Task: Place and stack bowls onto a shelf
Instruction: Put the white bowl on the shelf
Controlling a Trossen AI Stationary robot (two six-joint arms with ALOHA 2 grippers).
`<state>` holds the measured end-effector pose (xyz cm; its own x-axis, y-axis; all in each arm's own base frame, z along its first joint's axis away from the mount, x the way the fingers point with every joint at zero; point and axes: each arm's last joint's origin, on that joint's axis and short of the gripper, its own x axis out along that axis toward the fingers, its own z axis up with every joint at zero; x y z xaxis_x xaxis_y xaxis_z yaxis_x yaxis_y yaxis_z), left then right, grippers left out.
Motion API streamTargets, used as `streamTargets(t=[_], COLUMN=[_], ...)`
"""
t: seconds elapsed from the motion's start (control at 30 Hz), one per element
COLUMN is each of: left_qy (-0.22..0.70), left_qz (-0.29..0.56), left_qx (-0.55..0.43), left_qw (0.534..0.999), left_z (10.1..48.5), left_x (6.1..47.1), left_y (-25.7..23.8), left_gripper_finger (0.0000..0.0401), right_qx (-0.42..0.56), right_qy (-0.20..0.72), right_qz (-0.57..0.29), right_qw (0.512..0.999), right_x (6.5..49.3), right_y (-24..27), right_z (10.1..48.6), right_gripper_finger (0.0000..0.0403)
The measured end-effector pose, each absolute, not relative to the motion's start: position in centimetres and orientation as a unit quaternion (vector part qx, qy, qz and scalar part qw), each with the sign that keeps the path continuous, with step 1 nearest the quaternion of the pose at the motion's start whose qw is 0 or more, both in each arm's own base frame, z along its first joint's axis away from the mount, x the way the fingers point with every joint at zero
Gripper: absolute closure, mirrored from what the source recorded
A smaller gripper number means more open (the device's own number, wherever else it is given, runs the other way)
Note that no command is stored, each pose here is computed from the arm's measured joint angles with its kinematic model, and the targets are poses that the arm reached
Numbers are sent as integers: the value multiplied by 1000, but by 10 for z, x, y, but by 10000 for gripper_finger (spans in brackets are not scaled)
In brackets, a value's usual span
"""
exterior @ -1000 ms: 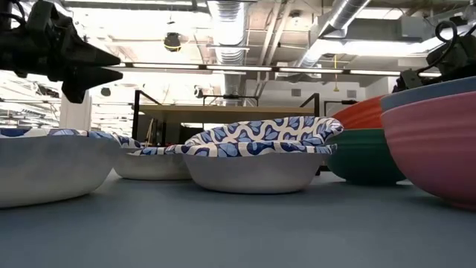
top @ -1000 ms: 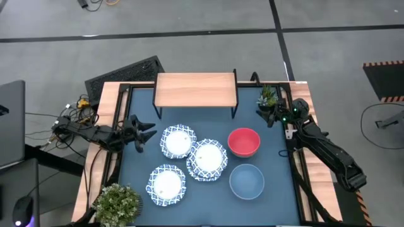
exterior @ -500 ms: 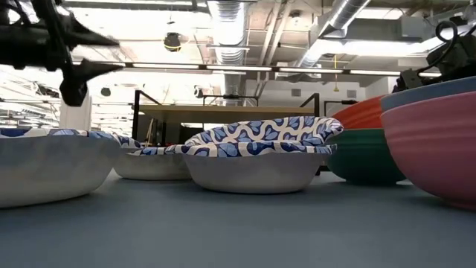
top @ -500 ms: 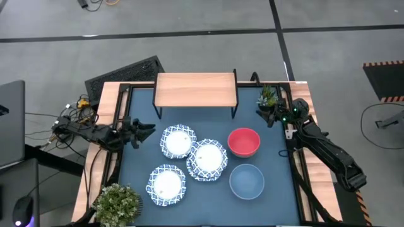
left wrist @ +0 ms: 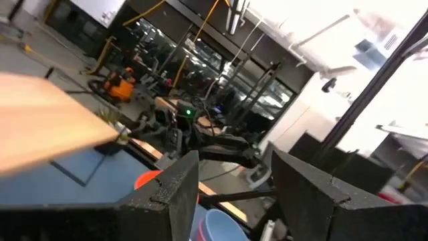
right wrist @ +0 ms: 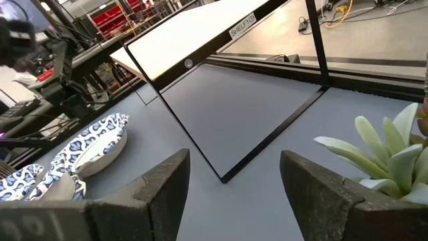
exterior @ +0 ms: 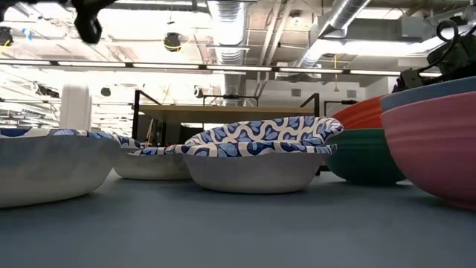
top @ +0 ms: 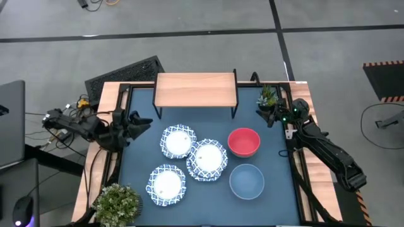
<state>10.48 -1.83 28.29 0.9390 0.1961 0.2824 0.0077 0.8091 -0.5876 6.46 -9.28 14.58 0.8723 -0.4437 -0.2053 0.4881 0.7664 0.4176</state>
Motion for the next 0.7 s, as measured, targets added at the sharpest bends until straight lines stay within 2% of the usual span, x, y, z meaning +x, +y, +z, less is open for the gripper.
streamTargets(t=[0.33,0.5,0.6,0.7], left_qy=[-178,-173,-139,-92], left_qz=[81,52,22,4], left_qx=[-276,-296,-306,-329], left_qw=[941,938,942,940], left_z=[326,328,322,314], left_x=[118,118,120,125], left_y=[-21,-22,-25,-28], left_gripper_finger=[227,227,227,227], right_qx=[245,442,485,479], right_qy=[44,-13,-59,-113], right_qz=[-248,-198,-147,-69], right_qw=[936,875,860,868], right_x=[65,70,77,83], right_y=[-93,-89,-86,-79], right_z=[146,151,164,184], right_gripper_finger=[143,143,143,143])
